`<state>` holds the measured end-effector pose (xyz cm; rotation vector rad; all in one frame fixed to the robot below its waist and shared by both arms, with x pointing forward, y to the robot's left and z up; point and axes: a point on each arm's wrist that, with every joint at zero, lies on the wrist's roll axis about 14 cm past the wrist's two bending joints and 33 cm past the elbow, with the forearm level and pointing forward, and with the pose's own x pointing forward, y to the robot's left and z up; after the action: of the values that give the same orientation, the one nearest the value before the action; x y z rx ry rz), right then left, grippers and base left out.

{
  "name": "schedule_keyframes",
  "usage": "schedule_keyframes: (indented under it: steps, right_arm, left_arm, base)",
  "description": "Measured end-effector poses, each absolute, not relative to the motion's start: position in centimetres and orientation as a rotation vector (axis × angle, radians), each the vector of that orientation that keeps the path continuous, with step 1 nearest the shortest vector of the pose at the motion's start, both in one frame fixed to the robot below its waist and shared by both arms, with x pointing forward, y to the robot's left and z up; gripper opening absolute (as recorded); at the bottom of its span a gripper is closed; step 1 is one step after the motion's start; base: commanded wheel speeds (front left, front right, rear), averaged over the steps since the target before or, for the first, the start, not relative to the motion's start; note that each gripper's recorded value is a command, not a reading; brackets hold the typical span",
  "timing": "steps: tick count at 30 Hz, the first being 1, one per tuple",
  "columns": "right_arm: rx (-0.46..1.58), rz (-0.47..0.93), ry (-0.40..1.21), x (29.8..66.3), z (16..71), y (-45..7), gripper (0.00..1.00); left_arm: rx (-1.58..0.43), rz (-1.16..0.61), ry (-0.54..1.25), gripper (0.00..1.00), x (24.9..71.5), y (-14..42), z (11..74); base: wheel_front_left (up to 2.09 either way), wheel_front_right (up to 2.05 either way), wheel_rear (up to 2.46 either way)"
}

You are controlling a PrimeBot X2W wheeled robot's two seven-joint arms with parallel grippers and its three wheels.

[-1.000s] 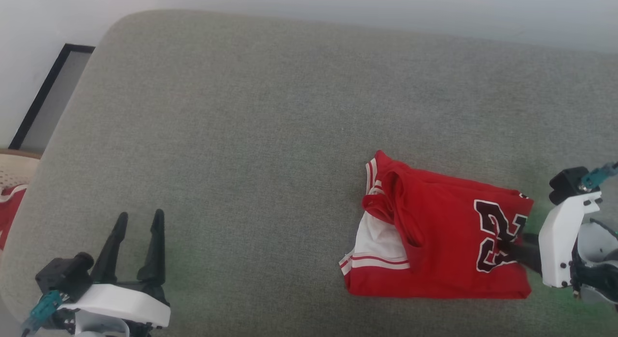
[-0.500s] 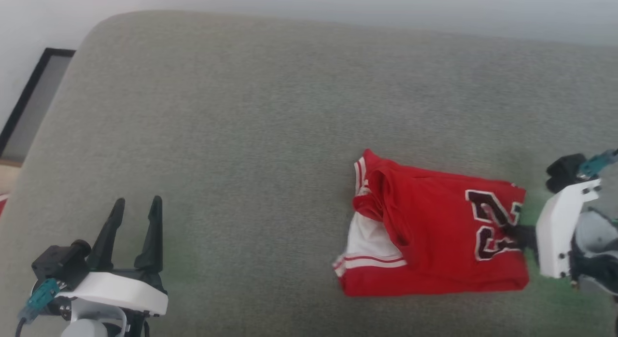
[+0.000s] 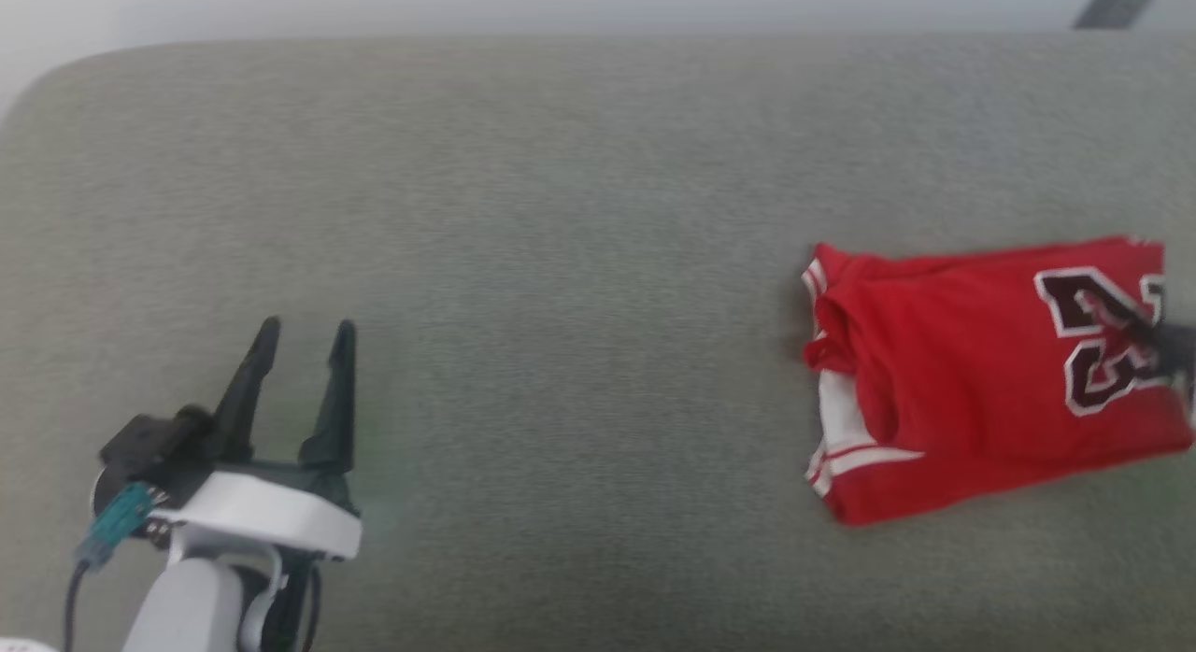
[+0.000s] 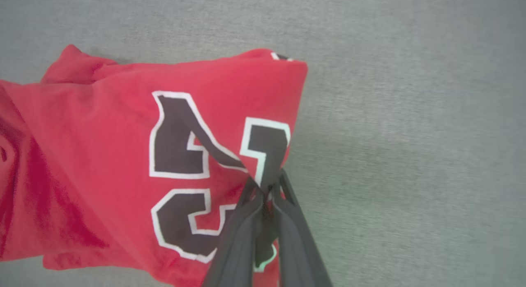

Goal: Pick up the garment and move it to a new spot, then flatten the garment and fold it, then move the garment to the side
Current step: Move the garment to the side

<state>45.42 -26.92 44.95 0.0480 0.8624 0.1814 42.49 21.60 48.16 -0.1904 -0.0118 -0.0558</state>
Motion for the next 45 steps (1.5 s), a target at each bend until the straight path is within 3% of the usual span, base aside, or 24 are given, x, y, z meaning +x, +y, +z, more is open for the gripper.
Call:
schedule_keyframes:
  steps: [13, 33, 45]
  right_arm:
    - [-0.046, -0.067, 0.669, 47.5, 49.7, -37.0, 0.0]
    - [-0.312, -0.339, 0.547, 47.9, 51.3, -48.0, 0.0]
    - [-0.343, -0.376, 0.604, 49.1, 46.6, -48.9, 0.0]
  left_arm:
    - [-0.221, -0.323, -0.021, 1.0, 48.3, 11.5, 47.5]
    - [-0.255, -0.628, 0.029, 1.0, 52.8, 0.3, 43.6]
    - [-0.269, -0.689, 0.043, 1.0, 53.9, -1.5, 41.9]
  base:
    - [0.0, 0.0, 0.0]
    - [0.0, 0.0, 0.0]
    - [0.0, 0.0, 0.0]
